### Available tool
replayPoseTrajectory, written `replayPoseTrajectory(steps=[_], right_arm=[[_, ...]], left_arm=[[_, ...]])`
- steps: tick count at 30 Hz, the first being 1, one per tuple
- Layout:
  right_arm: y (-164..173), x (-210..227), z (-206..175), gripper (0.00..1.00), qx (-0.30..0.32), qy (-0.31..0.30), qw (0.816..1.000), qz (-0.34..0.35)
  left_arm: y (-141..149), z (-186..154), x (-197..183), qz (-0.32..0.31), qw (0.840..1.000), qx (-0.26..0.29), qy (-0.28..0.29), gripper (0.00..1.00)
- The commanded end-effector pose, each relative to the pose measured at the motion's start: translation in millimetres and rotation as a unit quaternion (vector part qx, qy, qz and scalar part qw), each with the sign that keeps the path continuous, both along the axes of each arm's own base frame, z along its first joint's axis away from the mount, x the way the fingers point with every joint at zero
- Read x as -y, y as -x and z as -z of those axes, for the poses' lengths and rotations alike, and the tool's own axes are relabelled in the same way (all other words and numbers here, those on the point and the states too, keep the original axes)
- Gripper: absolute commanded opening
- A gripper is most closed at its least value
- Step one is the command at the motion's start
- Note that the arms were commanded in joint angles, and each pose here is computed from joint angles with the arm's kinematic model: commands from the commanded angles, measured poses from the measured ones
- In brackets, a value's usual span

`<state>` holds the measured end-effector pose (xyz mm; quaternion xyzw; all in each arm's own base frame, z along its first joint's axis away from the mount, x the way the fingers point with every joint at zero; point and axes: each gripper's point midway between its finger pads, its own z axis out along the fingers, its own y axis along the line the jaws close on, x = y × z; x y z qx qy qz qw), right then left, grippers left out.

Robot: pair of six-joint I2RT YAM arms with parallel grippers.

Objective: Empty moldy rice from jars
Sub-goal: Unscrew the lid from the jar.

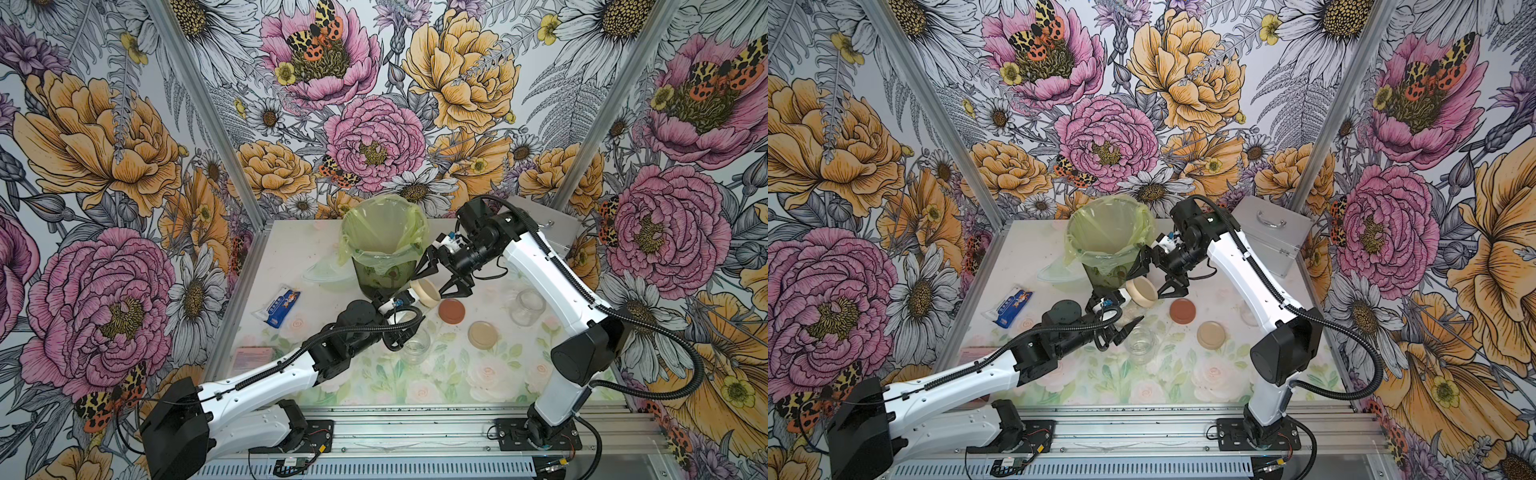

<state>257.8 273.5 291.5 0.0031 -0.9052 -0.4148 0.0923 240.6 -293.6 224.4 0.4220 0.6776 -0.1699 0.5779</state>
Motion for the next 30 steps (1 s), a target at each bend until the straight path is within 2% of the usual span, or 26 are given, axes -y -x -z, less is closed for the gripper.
replayPoseTrajectory(steps=[1, 5, 9, 13, 23, 26, 30], right_arm=[[-0.2, -7.5, -2.0, 0.95, -0.004, -0.008, 1.000, -0.004], [4.0, -7.7, 1.4, 0.90, -0.008, -0.005, 1.000, -0.008], [6.7, -7.5, -1.1, 0.99, -0.007, -0.008, 1.000, -0.010], [8.2, -5.9, -1.5, 1.00, -0.007, -0.007, 1.000, -0.009], [9.7, -5.6, 0.7, 0.74, -0.008, -0.004, 1.000, -0.010], [9.6, -5.1, -0.8, 0.70, 0.001, -0.004, 1.000, -0.014], [8.5, -6.1, -5.8, 0.69, 0.027, -0.013, 0.999, -0.029]], left_arm=[[2.8, -46.4, 4.4, 0.011, 0.997, 0.048, 0.056, 0.00], [2.1, -44.8, 3.9, 0.009, 0.997, 0.048, 0.054, 0.00], [1.6, -42.6, 2.7, 0.008, 0.998, 0.046, 0.053, 0.00], [1.5, -40.0, 2.1, 0.007, 0.998, 0.042, 0.052, 0.00], [1.0, -39.7, 0.8, 0.006, 0.998, 0.041, 0.054, 0.00], [1.4, -42.4, -0.8, 0.006, 0.997, 0.039, 0.062, 0.00], [5.5, -50.7, -0.2, 0.021, 0.996, 0.027, 0.079, 0.00]])
